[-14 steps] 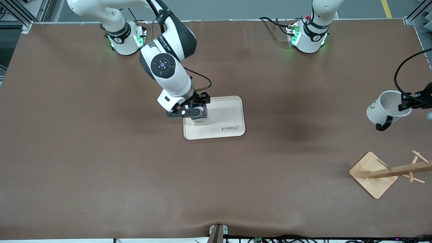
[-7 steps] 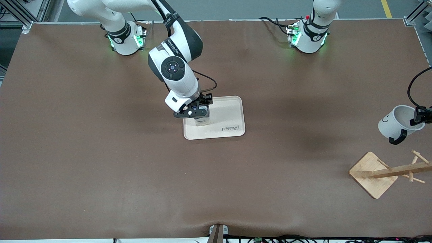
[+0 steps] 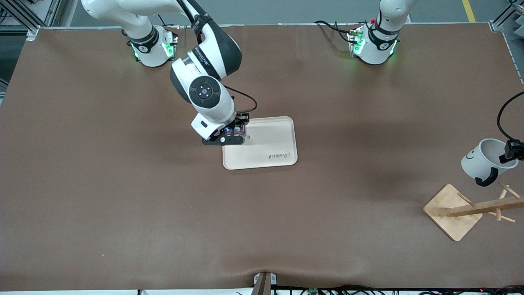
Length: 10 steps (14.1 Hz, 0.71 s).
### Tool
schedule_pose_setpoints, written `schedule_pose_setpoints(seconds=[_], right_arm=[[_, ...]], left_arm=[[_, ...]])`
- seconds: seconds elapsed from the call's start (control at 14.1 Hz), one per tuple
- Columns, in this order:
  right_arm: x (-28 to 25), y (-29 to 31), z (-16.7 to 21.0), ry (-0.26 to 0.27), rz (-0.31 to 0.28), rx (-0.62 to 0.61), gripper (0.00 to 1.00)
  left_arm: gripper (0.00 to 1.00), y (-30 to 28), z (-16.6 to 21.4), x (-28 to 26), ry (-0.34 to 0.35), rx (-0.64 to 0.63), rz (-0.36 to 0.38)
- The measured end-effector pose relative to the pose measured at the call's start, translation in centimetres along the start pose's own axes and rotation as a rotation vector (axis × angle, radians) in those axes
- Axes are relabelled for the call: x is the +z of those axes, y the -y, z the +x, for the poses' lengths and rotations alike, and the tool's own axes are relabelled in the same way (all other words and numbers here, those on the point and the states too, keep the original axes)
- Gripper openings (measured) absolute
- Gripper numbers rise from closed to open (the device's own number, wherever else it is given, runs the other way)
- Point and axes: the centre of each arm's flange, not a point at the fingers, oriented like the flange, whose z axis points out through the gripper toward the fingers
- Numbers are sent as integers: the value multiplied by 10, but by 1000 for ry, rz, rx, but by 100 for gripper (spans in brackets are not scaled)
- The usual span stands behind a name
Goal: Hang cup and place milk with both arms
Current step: 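Carry the mug toward the wooden stand while the right gripper grasps the milk, then hang the mug handle on the stand peg while the right gripper carries milk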
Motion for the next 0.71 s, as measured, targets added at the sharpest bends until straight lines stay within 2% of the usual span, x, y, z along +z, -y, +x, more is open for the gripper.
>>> schedule_pose_setpoints(seconds=[0.21,0.5,0.71], right_arm=[[-47,-18,8,18,-1,23,55],[-106,-106,47,35,29,52,54],[-118,-167,69,38,32,30,54]], left_arm=[[6,14,-1,5,-12,-18,2],[6,29,1,15,-36,4,0],[6,43,0,20,-52,22,6]])
